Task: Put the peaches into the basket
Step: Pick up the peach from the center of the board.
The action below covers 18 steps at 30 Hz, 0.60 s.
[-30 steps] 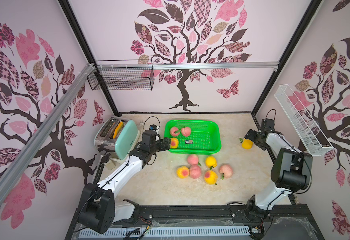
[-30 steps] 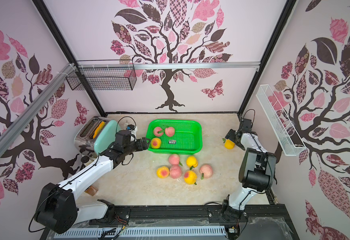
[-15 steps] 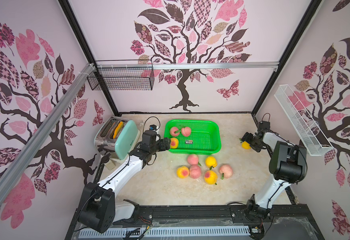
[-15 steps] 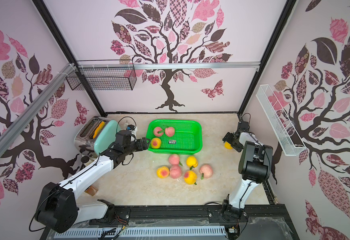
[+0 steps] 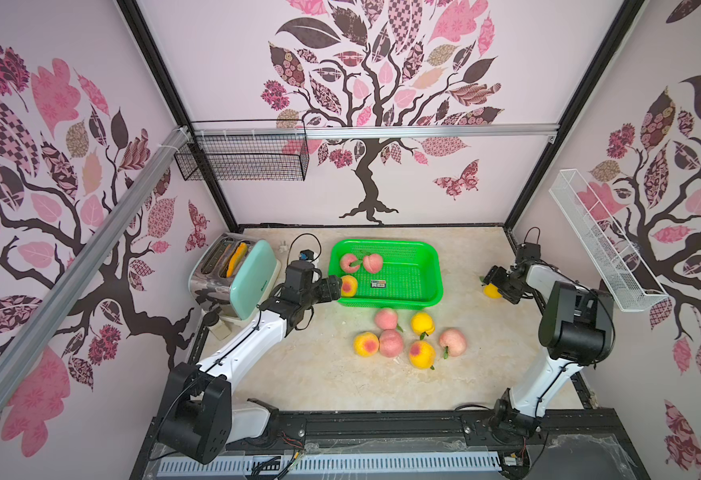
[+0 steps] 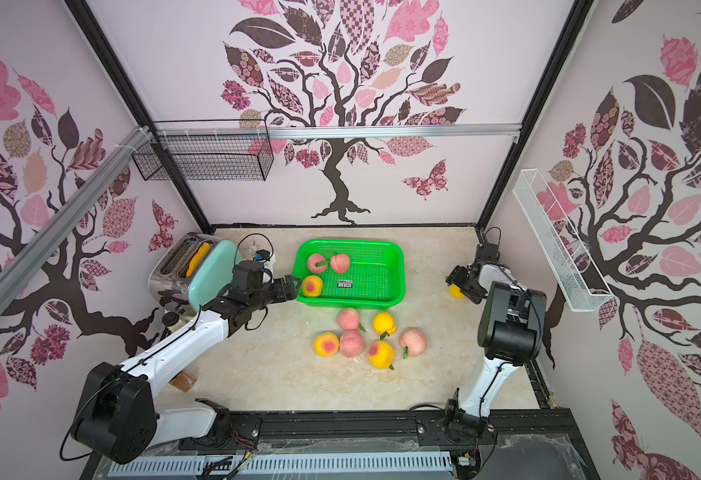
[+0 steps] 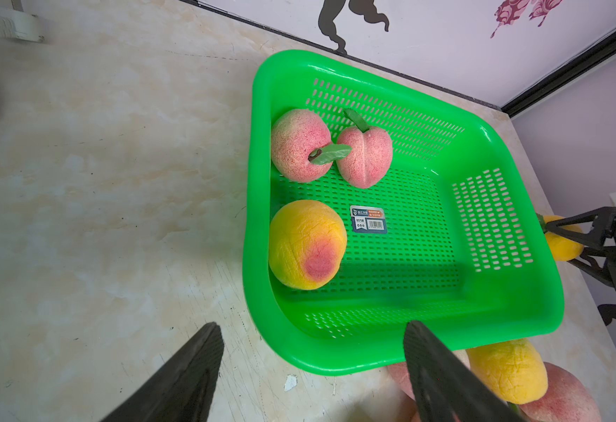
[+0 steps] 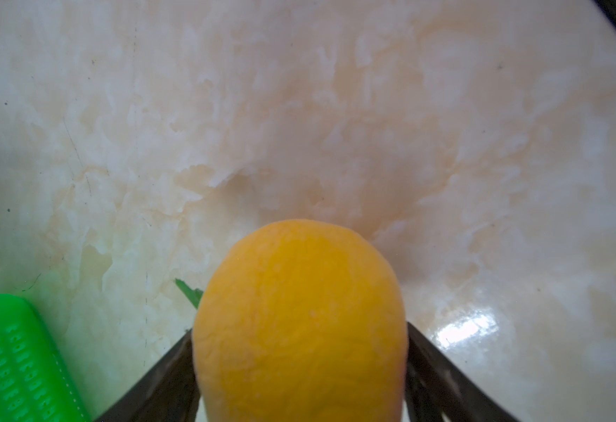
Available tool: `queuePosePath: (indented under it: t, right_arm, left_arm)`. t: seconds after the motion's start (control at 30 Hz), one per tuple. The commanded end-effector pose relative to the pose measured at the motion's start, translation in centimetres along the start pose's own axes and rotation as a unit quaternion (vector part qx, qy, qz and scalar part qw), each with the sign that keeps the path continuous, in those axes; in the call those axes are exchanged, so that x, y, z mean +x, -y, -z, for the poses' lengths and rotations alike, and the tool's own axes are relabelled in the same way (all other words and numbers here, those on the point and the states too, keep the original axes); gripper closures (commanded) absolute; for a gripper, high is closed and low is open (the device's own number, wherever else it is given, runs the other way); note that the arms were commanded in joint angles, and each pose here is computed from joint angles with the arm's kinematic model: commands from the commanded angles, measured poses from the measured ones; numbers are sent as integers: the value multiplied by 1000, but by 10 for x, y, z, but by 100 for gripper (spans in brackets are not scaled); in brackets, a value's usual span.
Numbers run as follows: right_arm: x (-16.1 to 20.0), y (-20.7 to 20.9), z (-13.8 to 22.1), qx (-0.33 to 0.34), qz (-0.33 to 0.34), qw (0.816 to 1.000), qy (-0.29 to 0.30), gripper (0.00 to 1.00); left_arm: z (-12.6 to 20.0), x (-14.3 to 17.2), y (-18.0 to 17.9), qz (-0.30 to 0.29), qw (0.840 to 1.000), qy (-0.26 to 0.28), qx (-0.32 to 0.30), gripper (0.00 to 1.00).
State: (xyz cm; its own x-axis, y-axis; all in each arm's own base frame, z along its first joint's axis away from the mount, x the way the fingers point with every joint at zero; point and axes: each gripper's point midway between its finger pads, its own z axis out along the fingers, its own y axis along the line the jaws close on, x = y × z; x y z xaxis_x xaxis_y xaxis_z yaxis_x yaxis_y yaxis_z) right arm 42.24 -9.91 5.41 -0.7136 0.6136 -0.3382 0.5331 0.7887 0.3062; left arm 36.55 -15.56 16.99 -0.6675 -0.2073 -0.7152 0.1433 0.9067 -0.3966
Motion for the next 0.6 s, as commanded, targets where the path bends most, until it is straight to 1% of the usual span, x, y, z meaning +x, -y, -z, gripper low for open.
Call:
queuePosePath:
  t: [0.0,0.17,0.27,0.57]
  right_arm:
    - [-9,-10,3,-14,2,1000,6,20]
    - [-6,-7,2,-11,3,1000,7,23]
    - [-6,-11,3,-18,3,1000,3,30]
    - [-8,-16,8,-30,1,1000,9,32]
  left_arm:
    - [-3,2,-3,5,1000,-3,-3,18]
    - [-5,4,-2,6,1000,-10,1,18]
    - [-5,5,-1,4,1000,-15,0,18]
    - [-2,0,2,3,1000,-10,3,18]
